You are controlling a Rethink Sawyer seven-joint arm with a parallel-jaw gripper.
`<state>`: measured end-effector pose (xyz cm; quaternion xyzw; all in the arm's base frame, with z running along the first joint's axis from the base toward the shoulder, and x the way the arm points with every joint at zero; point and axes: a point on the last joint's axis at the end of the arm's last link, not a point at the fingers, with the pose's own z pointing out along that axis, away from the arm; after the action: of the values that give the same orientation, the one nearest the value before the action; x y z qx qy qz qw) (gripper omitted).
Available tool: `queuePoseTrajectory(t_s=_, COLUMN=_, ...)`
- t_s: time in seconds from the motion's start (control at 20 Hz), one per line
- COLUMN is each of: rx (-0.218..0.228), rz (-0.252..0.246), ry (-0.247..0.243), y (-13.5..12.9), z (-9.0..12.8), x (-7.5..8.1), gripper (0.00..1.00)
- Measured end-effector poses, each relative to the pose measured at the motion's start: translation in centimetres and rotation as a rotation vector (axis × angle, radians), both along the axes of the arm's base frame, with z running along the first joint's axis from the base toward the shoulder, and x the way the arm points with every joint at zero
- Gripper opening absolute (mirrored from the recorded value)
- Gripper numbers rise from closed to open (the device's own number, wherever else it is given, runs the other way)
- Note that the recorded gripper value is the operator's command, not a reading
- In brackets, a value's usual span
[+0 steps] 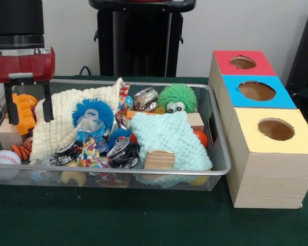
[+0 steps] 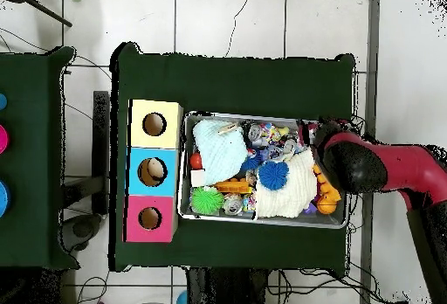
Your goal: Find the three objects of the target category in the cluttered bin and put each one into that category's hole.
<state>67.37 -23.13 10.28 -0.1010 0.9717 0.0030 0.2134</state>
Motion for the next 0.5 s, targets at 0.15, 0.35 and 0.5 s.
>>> queuePoseTrajectory(t_s=0.15, rx=0.000, rz=-0.001, ry=-0.010, y=-0.06, z=0.31, x=0.43, gripper=1.00)
queuePoseTrajectory(t_s=0.35, rx=0.000, rz=-0.001, ry=-0.019, y=-0.15, z=0.55, x=0.80, gripper=1.00)
queuePoseTrajectory(t_s=0.5, rx=0.002, rz=-0.002, ry=-0.021, y=-0.24, z=0.51, x=0.81, gripper=1.00)
